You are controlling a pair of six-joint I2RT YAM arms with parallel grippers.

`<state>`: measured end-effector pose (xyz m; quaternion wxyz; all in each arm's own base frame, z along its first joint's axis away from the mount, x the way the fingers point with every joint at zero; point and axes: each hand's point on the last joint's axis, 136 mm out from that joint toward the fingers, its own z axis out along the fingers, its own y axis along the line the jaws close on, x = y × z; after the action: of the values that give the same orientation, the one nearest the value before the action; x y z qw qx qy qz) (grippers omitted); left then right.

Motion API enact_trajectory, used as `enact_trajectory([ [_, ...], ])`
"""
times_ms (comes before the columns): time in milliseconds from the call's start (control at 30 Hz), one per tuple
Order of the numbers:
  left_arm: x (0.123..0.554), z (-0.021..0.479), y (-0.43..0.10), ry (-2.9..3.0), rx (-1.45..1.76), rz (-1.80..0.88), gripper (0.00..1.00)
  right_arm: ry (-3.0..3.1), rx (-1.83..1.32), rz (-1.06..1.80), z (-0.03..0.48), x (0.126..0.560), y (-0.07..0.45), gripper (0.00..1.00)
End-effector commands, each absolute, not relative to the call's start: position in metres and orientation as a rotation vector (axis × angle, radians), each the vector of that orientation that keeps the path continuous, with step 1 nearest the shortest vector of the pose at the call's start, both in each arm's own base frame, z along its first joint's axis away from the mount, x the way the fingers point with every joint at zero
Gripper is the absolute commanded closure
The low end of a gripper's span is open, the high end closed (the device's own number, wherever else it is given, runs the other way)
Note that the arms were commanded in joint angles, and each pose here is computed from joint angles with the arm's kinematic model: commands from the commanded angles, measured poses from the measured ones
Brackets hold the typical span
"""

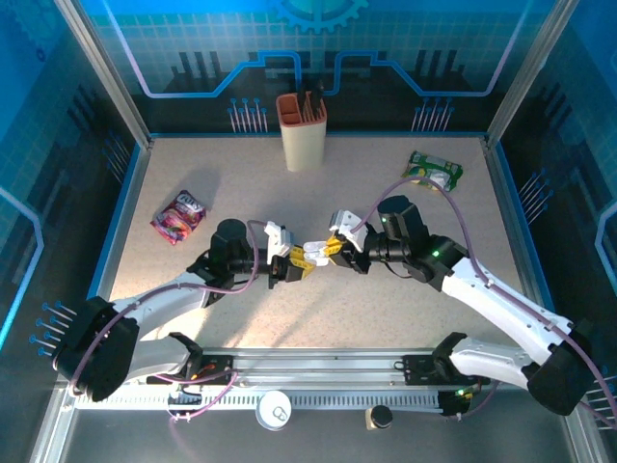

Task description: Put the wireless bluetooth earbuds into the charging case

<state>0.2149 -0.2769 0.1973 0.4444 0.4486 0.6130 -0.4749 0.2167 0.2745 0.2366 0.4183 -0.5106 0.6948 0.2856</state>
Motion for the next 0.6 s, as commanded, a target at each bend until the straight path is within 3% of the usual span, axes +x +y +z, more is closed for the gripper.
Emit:
enact_trajectory([
  [0,0.211,0.218,-0.282,1.424,1.149,-1.182,0.86,1.76,-1.317,0.748,0.225,0.211,0.273,0.82],
  [133,0.213,0.219,-0.282,1.42,1.146,-1.181,0.86,1.762,-1.323,0.754,0.225,0.211,0.273,0.81],
  [300,0.214,0.216,-0.282,1.432,1.141,-1.177,0.86,1.731,-1.288,0.768,0.238,0.21,0.273,0.56],
  [567,0.223,0.214,-0.276,1.437,1.097,-1.121,0.86,1.696,-0.986,0.863,0.266,0.232,0.245,0.46],
])
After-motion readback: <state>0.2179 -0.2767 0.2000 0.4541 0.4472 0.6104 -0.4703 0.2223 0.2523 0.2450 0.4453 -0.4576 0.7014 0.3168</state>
